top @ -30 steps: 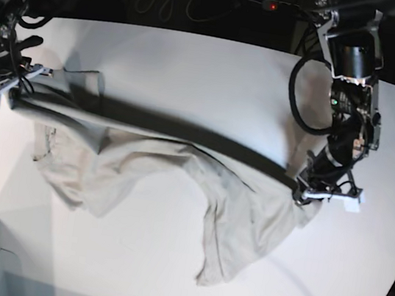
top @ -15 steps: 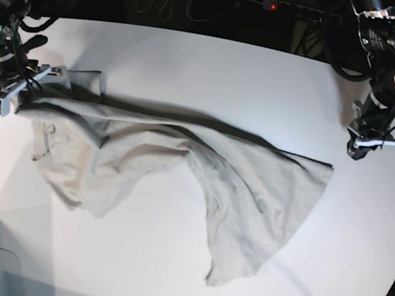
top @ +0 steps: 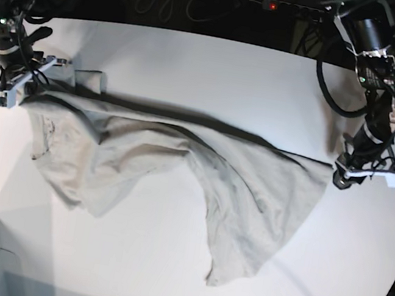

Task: Layout the t-shirt on the table in an organized manner, then fold the t-shirt properly
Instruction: 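Stretch the shirt between both grippers and lift it off the table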

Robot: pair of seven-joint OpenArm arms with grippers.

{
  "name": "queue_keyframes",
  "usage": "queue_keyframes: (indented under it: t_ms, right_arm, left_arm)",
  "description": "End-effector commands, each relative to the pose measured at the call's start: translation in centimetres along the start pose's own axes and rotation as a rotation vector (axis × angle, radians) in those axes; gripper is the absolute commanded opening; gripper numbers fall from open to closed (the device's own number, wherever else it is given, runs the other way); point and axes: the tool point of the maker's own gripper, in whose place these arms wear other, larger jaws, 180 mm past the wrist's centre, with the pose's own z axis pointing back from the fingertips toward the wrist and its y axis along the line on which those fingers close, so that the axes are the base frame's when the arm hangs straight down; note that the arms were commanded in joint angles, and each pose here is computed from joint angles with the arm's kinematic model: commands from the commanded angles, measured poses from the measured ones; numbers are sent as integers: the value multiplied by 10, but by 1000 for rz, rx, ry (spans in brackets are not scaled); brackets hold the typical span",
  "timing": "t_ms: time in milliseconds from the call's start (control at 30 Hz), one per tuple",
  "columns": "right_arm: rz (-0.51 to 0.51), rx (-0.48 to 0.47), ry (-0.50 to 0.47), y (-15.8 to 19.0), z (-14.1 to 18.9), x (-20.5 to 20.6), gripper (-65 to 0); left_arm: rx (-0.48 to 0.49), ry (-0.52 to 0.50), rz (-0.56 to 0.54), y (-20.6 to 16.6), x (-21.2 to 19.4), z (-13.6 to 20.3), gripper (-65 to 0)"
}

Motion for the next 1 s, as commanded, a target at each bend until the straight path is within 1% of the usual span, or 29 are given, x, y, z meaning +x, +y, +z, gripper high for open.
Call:
queue_keyframes:
  t_ms: [0,67,100,233,433,500,533,600,667,733,800,833,867,967]
  right_arm:
    - [21,5,-48,-3,3,15,-650]
    - [23,5,-46,-3,3,14,-650]
    - [23,5,-44,-3,3,13,-650]
    - [24,4,-41,-4,3,12,-650]
    - [24,5,-31,-3,3,9,-650]
    - [27,8,-17,-2,5,2,-650]
    - [31,6,-15,-3,7,0,-650]
    - [33,6,-10,-3,8,-2,-650]
    - [34,7,-7,-3,8,-3,-650]
    - [34,7,-7,-3,8,-3,-650]
    - [34,6,-5,-3,8,-4,-650]
    - [34,6,-5,-3,8,-4,-650]
    - [34,6,-7,-3,9,-3,-650]
    - [46,24,-10,-1,9,-3,-650]
  left_arm:
    - [0,-17,-4,-2,8,-4,-390]
    - [12,13,9,1,-2,-13,-335]
    - [14,23,12,2,-5,-15,-321]
    - [28,49,27,8,-14,-20,-319]
    - [13,92,73,-3,-24,-38,-321]
    - [7,114,93,-7,-30,-45,-325]
    - [5,125,102,-9,-33,-48,-340]
    - [2,139,116,-13,-36,-53,-411]
    - [-3,143,123,-17,-34,-58,-520]
    - [1,147,127,-16,-31,-61,-650]
    - [0,152,123,-16,-31,-60,-644]
    - [-8,134,118,-18,-24,-58,-638]
    - [-8,114,101,-16,-15,-54,-650]
    - [-10,75,39,-11,2,-32,-647]
